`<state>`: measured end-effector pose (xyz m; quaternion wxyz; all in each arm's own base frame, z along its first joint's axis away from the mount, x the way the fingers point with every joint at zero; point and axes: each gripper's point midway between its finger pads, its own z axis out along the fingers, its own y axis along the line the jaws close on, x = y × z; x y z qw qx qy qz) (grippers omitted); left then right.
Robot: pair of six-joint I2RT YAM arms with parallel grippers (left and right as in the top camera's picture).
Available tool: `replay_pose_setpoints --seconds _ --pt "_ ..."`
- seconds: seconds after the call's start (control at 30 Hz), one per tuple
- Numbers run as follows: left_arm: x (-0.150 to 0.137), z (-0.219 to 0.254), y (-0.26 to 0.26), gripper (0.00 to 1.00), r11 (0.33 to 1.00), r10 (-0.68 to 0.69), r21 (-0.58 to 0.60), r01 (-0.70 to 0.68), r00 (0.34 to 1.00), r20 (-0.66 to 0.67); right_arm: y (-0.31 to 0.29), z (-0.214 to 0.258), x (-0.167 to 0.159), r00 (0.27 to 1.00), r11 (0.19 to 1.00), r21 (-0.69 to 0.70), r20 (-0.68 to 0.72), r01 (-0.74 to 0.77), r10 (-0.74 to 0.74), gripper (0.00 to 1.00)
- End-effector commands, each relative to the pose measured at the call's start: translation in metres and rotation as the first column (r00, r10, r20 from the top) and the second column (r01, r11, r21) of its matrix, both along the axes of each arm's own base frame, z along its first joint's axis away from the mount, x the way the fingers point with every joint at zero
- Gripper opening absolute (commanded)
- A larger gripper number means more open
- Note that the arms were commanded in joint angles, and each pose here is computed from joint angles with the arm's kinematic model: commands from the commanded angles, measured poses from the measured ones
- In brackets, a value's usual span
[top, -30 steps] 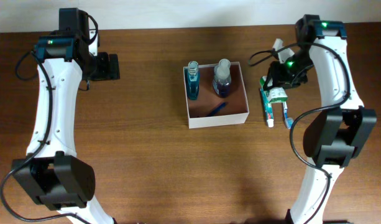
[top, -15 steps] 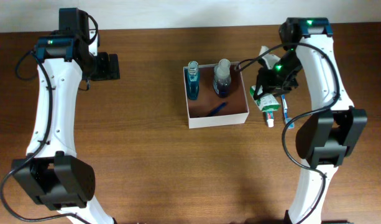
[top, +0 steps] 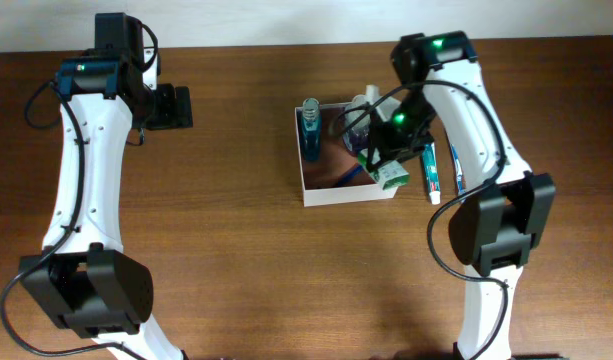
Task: Pack container
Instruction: 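Lift the soap bar and carry it over the pink box, then lower the soap bar into the box beside the razor and release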
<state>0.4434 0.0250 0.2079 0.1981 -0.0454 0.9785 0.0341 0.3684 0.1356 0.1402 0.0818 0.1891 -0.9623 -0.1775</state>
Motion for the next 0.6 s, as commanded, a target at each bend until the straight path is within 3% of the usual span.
replay_pose_setpoints --seconds 0.0,0.2,0.57 --pt "-0.001 -0.001 -0.001 0.99 1.000 0.002 -0.009 -0.002 1.000 -0.003 0.004 0.007 0.006 0.998 1.000 -0.009 0.055 -0.021 0.021 0.38" --pt "-0.001 -0.001 -0.001 0.99 1.000 0.002 -0.009 -0.002 1.000 -0.003 0.017 0.005 0.021 0.977 0.990 0.015 0.165 -0.139 0.135 0.41" --pt "-0.001 -0.001 -0.001 0.99 1.000 0.002 -0.009 -0.002 1.000 -0.003 0.032 0.002 0.022 0.858 0.896 -0.042 0.273 -0.442 0.436 0.44"
